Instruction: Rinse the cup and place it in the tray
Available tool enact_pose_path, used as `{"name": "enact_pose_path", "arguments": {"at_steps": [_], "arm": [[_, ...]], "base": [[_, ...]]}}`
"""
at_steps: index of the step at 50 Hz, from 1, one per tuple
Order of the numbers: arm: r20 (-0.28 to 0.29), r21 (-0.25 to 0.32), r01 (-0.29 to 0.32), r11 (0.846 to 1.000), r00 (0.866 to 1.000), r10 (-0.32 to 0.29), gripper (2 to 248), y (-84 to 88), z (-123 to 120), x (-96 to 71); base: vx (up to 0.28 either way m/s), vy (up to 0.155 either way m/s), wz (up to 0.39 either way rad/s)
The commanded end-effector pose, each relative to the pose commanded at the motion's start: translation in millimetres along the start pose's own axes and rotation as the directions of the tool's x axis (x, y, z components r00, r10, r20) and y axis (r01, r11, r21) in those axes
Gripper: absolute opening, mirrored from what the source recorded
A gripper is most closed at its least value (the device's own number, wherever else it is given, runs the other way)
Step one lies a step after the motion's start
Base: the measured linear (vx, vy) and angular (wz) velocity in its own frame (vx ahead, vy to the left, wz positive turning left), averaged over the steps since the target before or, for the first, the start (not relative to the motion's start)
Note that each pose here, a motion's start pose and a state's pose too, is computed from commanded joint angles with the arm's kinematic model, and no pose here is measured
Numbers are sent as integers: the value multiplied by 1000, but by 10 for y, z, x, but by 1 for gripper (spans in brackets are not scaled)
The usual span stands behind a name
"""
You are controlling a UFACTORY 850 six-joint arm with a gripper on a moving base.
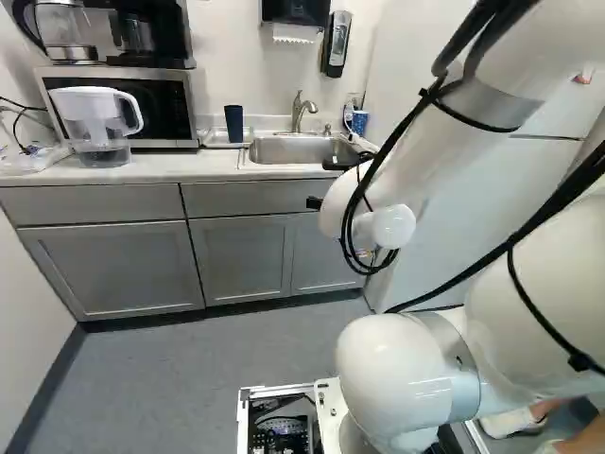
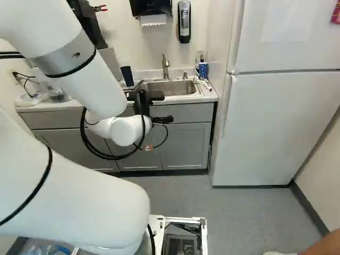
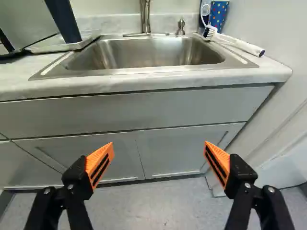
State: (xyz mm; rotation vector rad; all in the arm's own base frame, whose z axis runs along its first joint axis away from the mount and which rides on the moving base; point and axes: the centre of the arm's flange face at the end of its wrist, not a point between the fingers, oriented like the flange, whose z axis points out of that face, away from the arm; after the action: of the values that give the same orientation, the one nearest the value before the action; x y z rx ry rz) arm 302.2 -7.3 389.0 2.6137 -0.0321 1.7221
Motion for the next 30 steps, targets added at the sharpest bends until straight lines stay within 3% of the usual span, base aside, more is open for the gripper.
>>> {"name": "enact_pose_path", "arguments": {"at_steps": [30], "arm": [[-59,17,9,1000,998,-8,247,-53,-159,-274]], "base": [[0,0,0]]}}
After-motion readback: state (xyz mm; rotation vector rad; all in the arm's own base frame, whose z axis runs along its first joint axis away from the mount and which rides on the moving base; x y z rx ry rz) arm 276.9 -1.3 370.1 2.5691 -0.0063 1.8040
